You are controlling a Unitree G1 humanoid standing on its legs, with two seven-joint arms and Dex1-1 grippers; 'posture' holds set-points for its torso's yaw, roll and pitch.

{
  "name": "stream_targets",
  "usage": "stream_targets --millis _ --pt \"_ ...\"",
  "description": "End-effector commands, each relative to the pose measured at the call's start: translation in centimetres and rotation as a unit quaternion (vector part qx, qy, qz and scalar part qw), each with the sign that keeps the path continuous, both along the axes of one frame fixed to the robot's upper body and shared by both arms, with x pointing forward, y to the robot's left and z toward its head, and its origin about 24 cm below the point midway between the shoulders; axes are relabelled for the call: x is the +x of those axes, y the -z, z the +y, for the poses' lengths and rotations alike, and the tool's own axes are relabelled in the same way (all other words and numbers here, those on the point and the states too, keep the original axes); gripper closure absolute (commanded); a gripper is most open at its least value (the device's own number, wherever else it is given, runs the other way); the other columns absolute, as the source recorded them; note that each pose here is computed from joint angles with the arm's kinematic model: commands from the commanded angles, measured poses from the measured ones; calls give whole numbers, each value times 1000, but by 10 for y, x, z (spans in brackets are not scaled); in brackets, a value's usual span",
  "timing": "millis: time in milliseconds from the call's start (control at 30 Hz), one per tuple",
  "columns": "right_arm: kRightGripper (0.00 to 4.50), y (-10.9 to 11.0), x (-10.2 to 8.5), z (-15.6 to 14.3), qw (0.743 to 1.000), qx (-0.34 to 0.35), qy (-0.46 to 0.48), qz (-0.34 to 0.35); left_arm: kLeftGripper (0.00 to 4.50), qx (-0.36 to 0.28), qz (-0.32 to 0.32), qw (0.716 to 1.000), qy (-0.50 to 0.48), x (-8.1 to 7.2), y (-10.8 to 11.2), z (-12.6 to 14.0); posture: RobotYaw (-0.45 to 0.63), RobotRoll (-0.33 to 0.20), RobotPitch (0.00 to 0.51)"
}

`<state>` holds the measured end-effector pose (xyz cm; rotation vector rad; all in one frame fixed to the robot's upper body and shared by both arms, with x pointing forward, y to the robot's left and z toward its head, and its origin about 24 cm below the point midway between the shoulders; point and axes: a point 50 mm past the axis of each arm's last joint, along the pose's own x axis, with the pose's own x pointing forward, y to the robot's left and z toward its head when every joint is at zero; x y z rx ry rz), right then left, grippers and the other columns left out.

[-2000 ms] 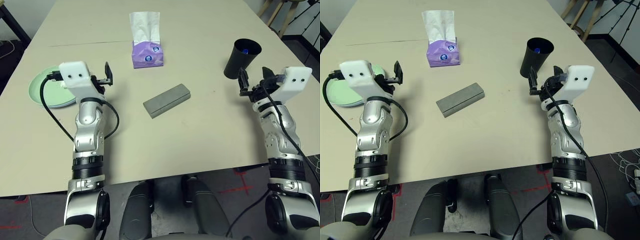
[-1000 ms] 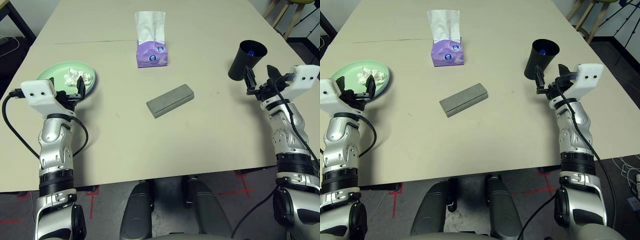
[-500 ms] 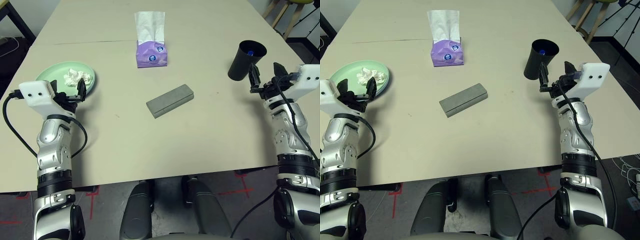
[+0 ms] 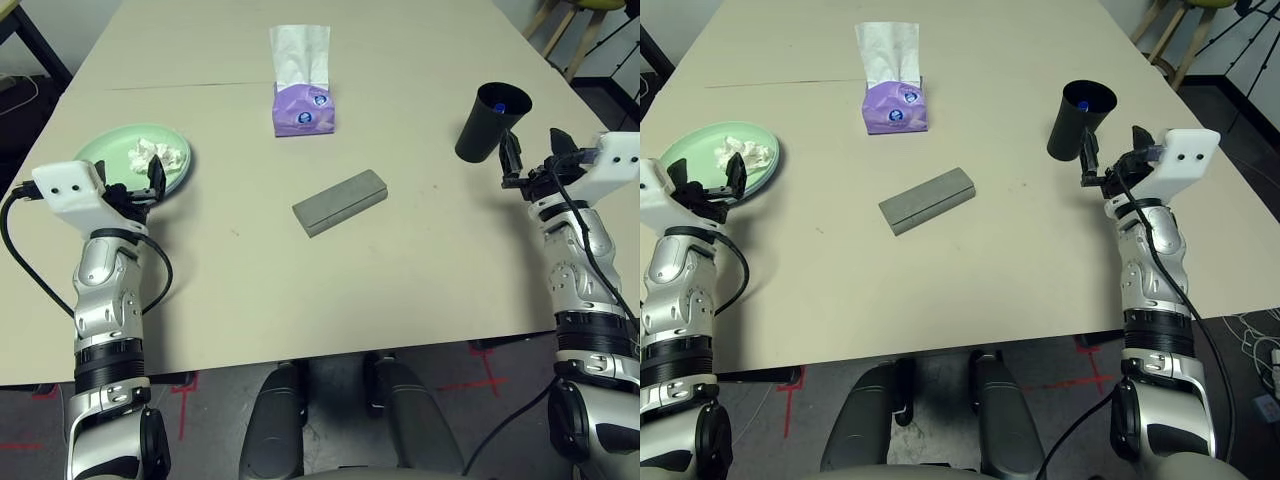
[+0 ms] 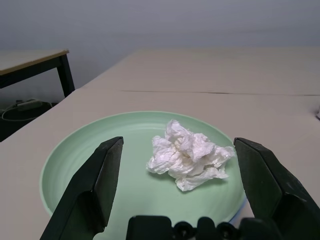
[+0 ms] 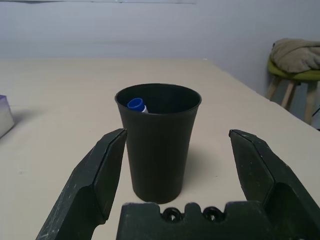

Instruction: Organize and tidy the items on the table.

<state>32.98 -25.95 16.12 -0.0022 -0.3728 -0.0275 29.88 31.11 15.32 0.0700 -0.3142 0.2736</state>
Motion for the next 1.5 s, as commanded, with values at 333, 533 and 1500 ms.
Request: stream_targets --millis 333,533,1500 --pt "20 -4 -2 -1 1000 -8 2 -5 0 -5 6 1000 3 1 6 1 53 0 159" --pt "20 3 -1 1 1000 -12 -2 21 0 -5 10 1000 8 2 7 -1 46 0 168" --pt "20 11 1 3 999 -10 0 52 0 2 12 1000 16 3 3 -4 50 0 168"
